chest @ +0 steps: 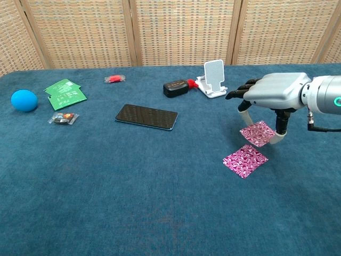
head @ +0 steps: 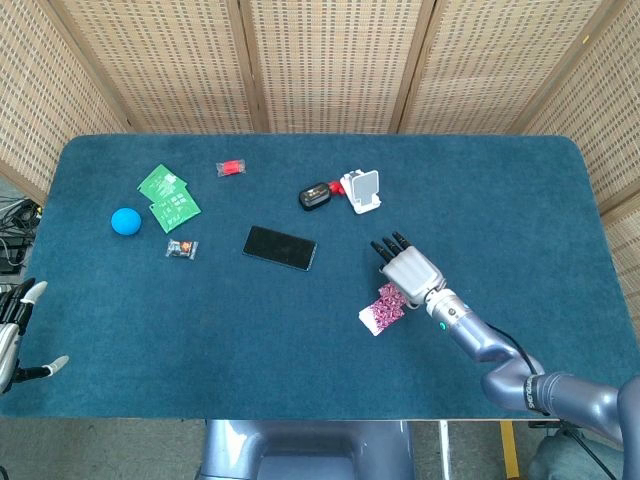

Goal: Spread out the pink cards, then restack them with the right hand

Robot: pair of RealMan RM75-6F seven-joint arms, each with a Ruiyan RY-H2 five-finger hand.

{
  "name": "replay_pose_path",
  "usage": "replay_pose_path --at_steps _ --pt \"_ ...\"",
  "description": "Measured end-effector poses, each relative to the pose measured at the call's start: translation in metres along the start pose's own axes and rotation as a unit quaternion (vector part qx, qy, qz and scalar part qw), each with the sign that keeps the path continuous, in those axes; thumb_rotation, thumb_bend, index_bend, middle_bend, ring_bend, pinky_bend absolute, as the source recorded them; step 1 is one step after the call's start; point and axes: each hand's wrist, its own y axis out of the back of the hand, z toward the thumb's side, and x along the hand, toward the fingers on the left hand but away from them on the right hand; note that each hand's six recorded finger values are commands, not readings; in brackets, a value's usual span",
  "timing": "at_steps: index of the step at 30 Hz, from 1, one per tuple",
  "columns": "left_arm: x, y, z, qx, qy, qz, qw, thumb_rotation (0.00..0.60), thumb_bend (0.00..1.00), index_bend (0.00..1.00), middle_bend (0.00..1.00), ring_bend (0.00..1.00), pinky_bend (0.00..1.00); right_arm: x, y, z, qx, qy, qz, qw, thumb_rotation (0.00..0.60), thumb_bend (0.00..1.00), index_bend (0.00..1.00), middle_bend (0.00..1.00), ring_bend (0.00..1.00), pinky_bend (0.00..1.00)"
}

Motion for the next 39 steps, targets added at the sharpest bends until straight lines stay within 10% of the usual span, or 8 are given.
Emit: replay_pose_path --at_steps 21,39 --pt "-0.002 0.003 -0.008 -0.011 0.004 -0.002 0.9999 0.600 0.00 0.00 0.00 0.00 0.00 -0.009 -0.004 0.073 0.048 0.019 0.032 0.9981 0.600 0.29 0.55 0.09 0.06 0.07" --pt "-0.001 0.003 -0.010 -0.010 0.006 -0.002 0.9999 0.600 0.00 0.00 0.00 0.00 0.00 -0.015 -0.007 0.068 0.065 0.010 0.035 0.9972 0.600 0.29 0.55 0.09 0.06 0.08"
